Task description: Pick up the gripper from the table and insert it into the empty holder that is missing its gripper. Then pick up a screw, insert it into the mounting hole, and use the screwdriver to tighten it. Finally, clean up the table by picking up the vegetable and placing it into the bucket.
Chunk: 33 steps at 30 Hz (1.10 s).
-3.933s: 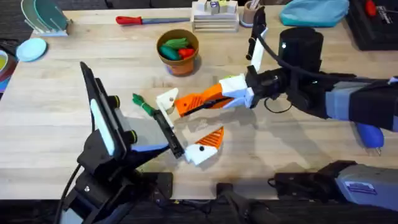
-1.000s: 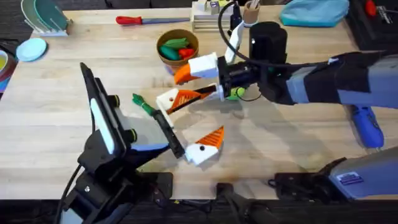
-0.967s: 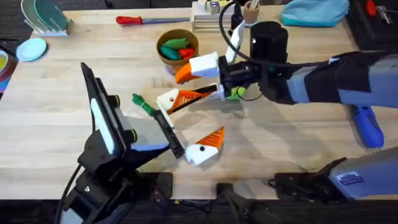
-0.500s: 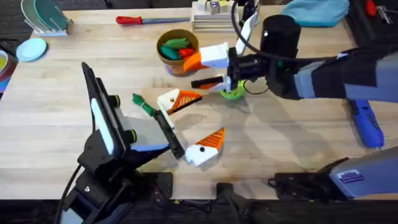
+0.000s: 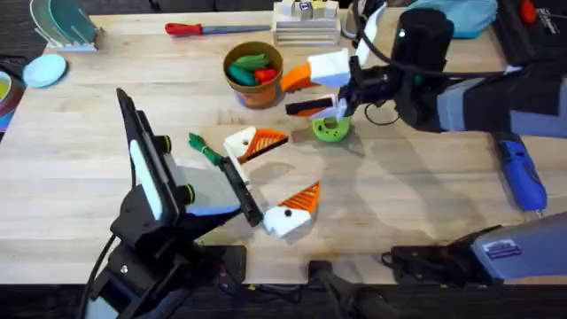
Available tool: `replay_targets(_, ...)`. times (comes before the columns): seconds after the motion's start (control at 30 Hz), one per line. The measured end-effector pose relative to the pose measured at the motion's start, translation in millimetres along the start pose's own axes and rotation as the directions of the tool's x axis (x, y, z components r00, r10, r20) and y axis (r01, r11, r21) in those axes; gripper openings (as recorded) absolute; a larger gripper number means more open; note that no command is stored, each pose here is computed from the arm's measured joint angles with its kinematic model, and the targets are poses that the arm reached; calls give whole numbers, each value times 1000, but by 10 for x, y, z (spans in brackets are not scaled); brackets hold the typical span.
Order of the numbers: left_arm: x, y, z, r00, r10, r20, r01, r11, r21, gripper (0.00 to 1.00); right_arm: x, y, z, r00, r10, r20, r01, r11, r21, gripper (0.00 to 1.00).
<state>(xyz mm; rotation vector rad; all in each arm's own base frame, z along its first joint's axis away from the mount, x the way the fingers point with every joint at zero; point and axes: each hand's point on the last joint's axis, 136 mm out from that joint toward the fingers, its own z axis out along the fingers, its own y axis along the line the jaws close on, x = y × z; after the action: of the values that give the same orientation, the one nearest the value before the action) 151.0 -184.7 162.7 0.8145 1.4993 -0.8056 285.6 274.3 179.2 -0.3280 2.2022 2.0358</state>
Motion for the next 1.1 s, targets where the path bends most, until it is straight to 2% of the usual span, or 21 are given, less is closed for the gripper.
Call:
replay_targets(0.1,-1,0,0,1000,0,0,0,1000,0,994,-134,-26,-126,998,-23,50,22,1000,15,993)
replay_targets(0.2,0,0,0,1000,0,0,0,1000,0,993,-385,-59,-297,987,-78,144,70,996,59,993)
replay_targets(0.27,0,0,0,1000,0,0,0,1000,0,993,-595,-110,-442,969,-106,222,82,990,113,993)
replay_targets(0.3,-1,0,0,1000,0,0,0,1000,0,993,-885,-164,-663,937,-147,318,87,977,196,993)
replay_targets(0.43,0,0,0,1000,0,0,0,1000,0,993,-1133,-180,-830,913,-184,364,78,954,288,993)
replay_targets(0.57,-1,-1,0,1000,0,0,0,1000,0,992,-1070,-319,-891,932,-144,333,-8,909,416,993)
replay_targets(0.67,0,-1,0,1000,0,0,0,1000,0,993,-923,-368,-951,951,-139,277,-34,841,540,993)
replay_targets(0.8,0,-1,0,1000,0,0,0,1000,0,993,-717,-232,-980,971,-183,156,36,751,659,993)
replay_targets(0.93,-1,-1,0,1000,0,0,0,1000,0,993,-465,-68,-1002,976,-212,39,116,670,733,992)
replay_targets(1.1,0,-1,0,1000,0,0,0,1000,0,993,-424,-41,-1059,967,-255,-16,174,612,771,993)
